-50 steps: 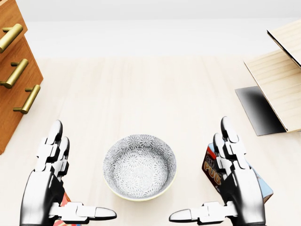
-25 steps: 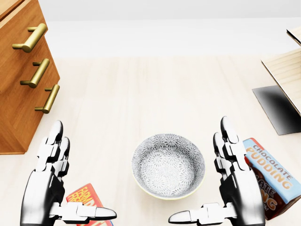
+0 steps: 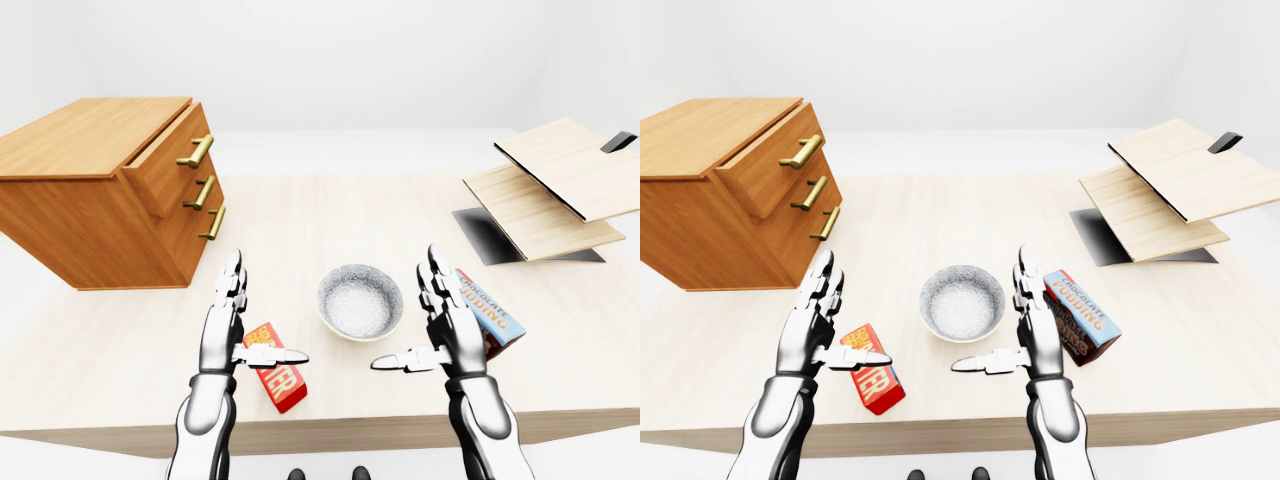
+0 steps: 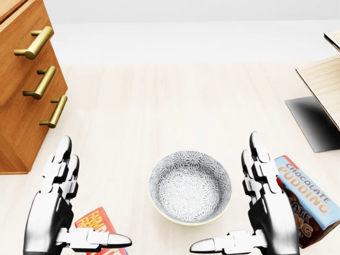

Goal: Close the top drawer of the cabinet and put the bowl on top of it.

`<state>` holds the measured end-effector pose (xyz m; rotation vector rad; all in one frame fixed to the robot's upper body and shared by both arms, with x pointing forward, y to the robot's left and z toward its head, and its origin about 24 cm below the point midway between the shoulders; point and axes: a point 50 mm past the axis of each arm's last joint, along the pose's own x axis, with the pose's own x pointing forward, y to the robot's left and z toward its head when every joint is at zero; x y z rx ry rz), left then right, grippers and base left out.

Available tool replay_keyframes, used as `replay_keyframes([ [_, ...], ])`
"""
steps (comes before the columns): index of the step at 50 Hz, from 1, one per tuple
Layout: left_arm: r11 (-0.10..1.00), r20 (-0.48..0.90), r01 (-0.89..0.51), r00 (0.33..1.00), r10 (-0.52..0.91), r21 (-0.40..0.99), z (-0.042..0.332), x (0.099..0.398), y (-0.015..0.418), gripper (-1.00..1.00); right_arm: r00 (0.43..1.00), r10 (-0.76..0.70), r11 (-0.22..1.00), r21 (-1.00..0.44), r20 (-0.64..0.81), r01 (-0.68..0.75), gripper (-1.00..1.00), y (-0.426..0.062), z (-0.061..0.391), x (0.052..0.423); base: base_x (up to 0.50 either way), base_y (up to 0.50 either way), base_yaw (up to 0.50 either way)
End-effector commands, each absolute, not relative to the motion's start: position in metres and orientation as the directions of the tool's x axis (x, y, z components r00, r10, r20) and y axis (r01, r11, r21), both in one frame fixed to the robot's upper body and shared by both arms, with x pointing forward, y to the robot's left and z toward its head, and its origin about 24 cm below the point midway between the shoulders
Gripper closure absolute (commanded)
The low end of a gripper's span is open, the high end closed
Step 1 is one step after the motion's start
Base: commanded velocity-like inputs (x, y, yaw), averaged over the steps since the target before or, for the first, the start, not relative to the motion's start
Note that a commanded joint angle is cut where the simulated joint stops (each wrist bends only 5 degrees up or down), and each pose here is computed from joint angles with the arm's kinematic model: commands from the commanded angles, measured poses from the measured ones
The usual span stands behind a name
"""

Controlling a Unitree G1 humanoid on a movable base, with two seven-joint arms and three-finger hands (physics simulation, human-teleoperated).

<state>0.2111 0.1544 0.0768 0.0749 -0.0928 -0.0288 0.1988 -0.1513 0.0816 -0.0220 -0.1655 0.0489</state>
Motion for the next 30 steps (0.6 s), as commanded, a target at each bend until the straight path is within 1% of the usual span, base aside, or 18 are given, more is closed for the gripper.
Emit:
replay_keyframes([
  [1,0.997,0.087,0.024,0.996,-0.031,0.077,0.076,0.213,0.155,-1.00,0.985,0.050,0.999,-0.028,0.165,-0.046,-1.00,-0.151,0.081,0.199,0.00,0.00,0.00],
  [7,0.996,0.087,0.037,0.995,-0.044,0.081,0.075,0.217,0.154,-1.00,0.985,0.050,0.999,-0.027,0.165,-0.046,-1.00,-0.151,0.081,0.199,0.00,0.00,0.00],
  [9,0.995,0.089,0.060,0.994,-0.068,0.086,0.075,0.225,0.153,-1.00,0.985,0.053,0.998,-0.025,0.162,-0.049,-1.00,-0.151,0.081,0.199,0.00,0.00,0.00],
  [16,0.995,0.100,0.066,0.992,-0.073,0.078,0.078,0.237,0.157,-1.00,0.984,0.044,0.999,-0.038,0.170,-0.038,-1.00,-0.151,0.082,0.198,0.00,0.00,0.00],
  [22,0.996,0.118,0.061,0.991,-0.069,0.071,0.082,0.240,0.160,-1.00,0.985,0.047,0.998,-0.039,0.167,-0.041,-1.00,-0.150,0.082,0.199,0.00,0.00,0.00],
  [25,0.996,0.130,0.059,0.989,-0.068,0.074,0.085,0.241,0.160,-1.00,0.985,0.048,0.998,-0.037,0.163,-0.043,-1.00,-0.150,0.081,0.199,0.00,0.16,0.00],
  [27,0.995,0.165,0.056,0.984,-0.069,0.083,0.094,0.246,0.162,-1.00,0.988,0.063,0.998,-0.005,0.140,-0.063,-1.00,-0.150,0.080,0.200,0.00,0.00,0.00],
  [30,0.994,0.237,0.053,0.968,-0.075,0.101,0.113,0.256,0.166,-1.00,0.987,0.057,0.998,-0.014,0.148,-0.056,-1.00,-0.150,0.081,0.199,0.00,0.00,0.00],
])
